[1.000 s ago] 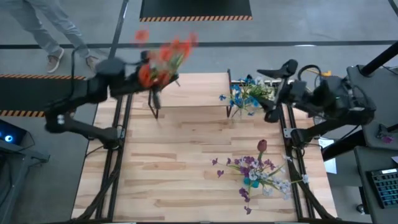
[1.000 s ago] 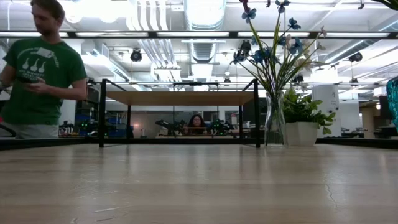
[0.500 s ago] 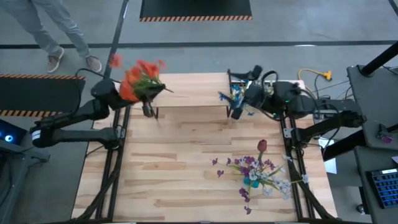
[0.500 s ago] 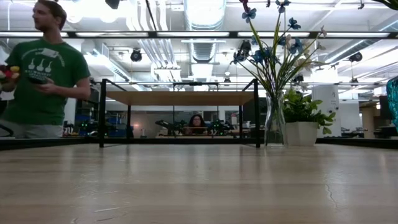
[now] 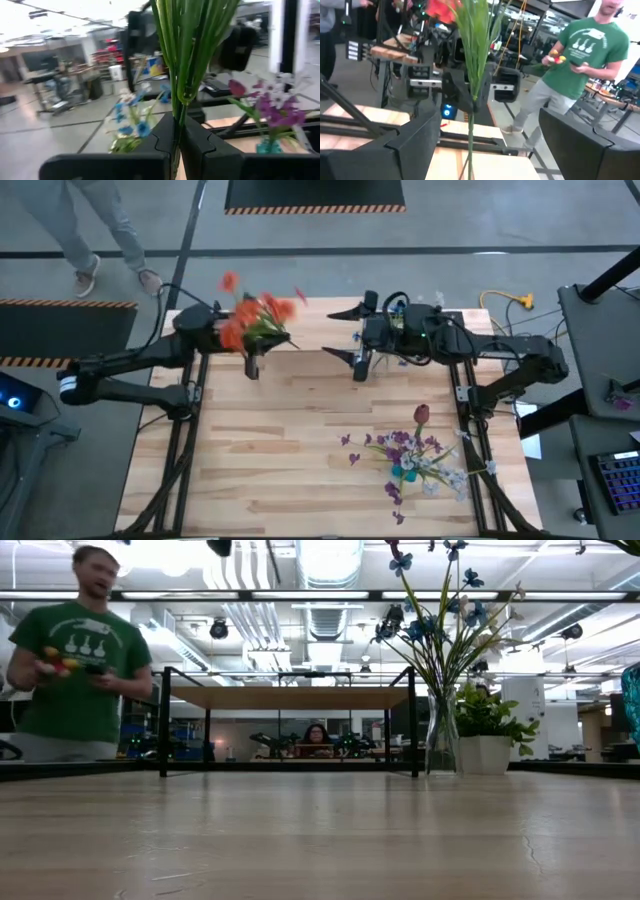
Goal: Pick and place flowers into a vace then onto a shelf
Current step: Adjust the orange flowers on the transparent flower vase
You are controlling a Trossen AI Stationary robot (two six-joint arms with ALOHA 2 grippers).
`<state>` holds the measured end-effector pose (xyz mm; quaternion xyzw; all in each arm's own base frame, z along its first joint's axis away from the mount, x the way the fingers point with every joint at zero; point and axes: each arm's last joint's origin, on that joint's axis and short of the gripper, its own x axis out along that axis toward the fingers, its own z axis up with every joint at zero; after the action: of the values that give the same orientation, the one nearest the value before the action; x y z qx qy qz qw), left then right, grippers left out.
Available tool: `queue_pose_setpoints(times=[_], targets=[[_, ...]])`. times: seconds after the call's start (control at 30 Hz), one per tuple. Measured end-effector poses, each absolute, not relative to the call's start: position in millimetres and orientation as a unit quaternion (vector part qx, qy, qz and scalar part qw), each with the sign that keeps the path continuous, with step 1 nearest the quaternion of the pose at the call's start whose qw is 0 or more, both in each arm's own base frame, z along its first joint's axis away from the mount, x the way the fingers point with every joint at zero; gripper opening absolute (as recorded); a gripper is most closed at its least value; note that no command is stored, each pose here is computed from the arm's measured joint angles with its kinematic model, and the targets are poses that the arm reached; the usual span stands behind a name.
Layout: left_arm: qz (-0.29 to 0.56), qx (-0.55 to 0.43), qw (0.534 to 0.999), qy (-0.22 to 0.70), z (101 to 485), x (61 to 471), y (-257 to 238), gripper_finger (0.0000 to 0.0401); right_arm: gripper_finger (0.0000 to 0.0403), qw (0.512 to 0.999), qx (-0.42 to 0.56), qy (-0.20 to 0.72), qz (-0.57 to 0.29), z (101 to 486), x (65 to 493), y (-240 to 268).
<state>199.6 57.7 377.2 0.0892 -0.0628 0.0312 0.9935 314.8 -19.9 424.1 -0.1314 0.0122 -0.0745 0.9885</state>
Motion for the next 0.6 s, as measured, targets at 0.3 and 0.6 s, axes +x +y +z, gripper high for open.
queue_pose_setpoints(times=[0.3, 0.6], targets=[[0.006, 0.103, 0.992, -0.066, 392, 222, 63, 0.0000, 0.0327, 0.992, -0.115, 0.010, -0.045, 436, 327, -25], [0.006, 0.111, 0.992, -0.068, 384, 228, 65, 0.0000, 0.0327, 0.994, -0.101, 0.023, -0.019, 427, 343, -33]])
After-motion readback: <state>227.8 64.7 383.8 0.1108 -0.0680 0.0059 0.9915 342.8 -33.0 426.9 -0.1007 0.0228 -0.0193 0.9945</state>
